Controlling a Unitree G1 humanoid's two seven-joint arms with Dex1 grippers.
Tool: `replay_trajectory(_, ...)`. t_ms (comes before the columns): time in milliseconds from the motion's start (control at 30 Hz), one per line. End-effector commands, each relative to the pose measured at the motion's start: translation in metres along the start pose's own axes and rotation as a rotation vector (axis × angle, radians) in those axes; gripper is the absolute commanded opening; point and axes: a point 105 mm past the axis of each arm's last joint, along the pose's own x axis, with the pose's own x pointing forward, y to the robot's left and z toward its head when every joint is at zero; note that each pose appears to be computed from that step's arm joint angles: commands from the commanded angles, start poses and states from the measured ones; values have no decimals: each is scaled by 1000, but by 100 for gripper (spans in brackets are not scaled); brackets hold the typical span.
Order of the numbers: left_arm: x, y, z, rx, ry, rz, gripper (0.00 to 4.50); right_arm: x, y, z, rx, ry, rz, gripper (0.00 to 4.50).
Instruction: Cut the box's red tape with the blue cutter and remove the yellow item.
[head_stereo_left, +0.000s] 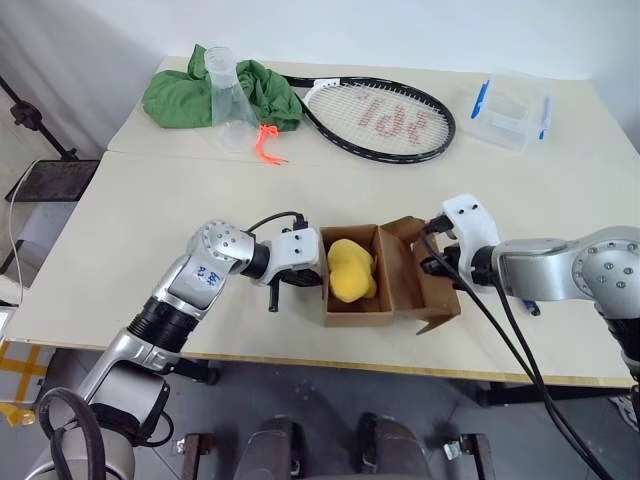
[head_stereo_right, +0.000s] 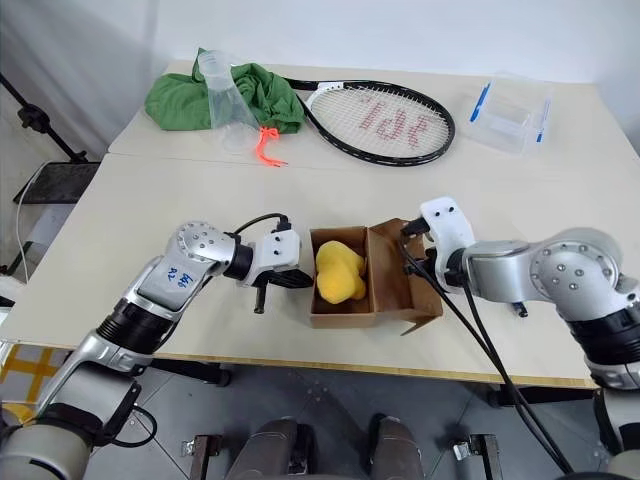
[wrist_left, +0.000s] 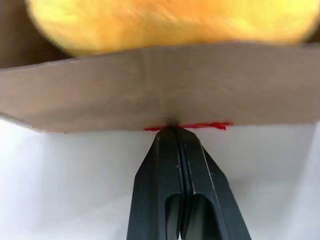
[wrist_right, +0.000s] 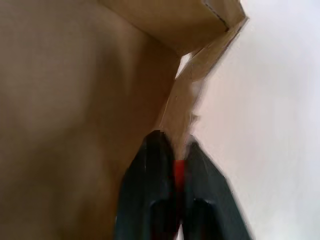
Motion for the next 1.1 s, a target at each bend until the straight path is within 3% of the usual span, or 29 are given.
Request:
replay_trajectory(33, -6, 3, 2, -41, -19, 31, 89, -10, -2, 13, -42, -76, 17, 171)
replay_trajectory(300, -39, 25, 5, -69, -34, 124, 336, -32, -19, 27, -128, -132, 1, 446)
replay_trajectory(433, -59, 35, 21, -73, -95, 145, 447, -46, -31, 27, -185, -143, -12, 450)
replay_trajectory(633, -60, 33, 80, 48, -267, 155, 447, -73, -37, 26, -267, -177, 21, 450)
replay_trajectory(800, -35, 18, 102, 100, -306, 37, 447, -89, -29, 23, -336, -199, 99, 450)
replay_trajectory(900, -3, 0, 93, 138, -225, -95, 447, -93, -34, 26, -346, -220, 62, 450)
replay_trajectory(1100, 15, -11, 69, 204, -93, -211, 447, -95, -27, 20, -344, -235, 55, 450)
